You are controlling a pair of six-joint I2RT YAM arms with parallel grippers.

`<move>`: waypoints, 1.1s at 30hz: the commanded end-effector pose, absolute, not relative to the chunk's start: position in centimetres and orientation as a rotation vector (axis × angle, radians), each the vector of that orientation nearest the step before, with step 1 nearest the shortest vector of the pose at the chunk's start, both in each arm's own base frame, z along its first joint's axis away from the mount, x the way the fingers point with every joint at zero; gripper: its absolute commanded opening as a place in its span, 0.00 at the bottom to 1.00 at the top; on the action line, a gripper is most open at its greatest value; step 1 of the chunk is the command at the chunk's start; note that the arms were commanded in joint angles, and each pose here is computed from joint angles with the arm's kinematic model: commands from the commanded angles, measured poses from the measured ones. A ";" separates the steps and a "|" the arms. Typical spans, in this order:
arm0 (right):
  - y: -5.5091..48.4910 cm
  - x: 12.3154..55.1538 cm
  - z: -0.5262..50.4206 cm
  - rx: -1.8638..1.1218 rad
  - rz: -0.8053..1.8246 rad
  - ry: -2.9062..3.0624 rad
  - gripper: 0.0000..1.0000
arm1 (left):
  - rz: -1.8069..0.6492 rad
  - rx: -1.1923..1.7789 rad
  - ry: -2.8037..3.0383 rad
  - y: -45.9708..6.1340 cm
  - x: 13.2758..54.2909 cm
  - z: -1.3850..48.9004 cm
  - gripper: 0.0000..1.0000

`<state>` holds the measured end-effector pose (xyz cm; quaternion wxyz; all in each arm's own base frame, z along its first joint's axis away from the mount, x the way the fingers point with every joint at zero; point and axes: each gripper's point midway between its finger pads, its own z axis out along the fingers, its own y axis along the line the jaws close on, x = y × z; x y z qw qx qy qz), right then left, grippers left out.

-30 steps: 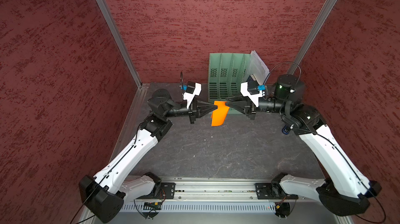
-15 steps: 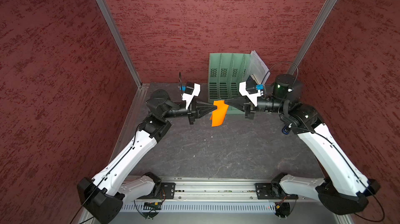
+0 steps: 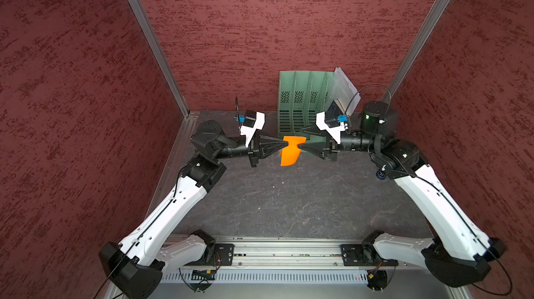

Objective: Fold the square paper along the opposite sides
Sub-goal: Smooth out the paper.

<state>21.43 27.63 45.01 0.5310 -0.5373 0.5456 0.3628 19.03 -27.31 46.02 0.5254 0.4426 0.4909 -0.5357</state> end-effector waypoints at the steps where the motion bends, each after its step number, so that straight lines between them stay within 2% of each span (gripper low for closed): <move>1: 27.2 20.6 45.9 -1.283 0.871 1.267 0.41 | -1.252 1.071 1.100 -26.9 18.2 48.0 0.00; 4: 27.2 20.1 46.4 -1.291 0.891 1.242 0.30 | -1.258 1.073 1.097 -26.9 18.2 47.8 0.00; 16: 27.0 17.5 48.1 -1.337 0.977 1.159 0.32 | -1.264 1.070 1.083 -27.1 18.5 47.5 0.00; 25: 27.0 17.1 48.7 -1.351 1.006 1.140 0.15 | -1.294 1.073 1.064 -27.5 18.7 47.4 0.00; 33: 27.0 17.1 48.5 -1.352 1.006 1.142 0.14 | -1.299 1.074 1.042 -27.4 18.6 47.9 0.00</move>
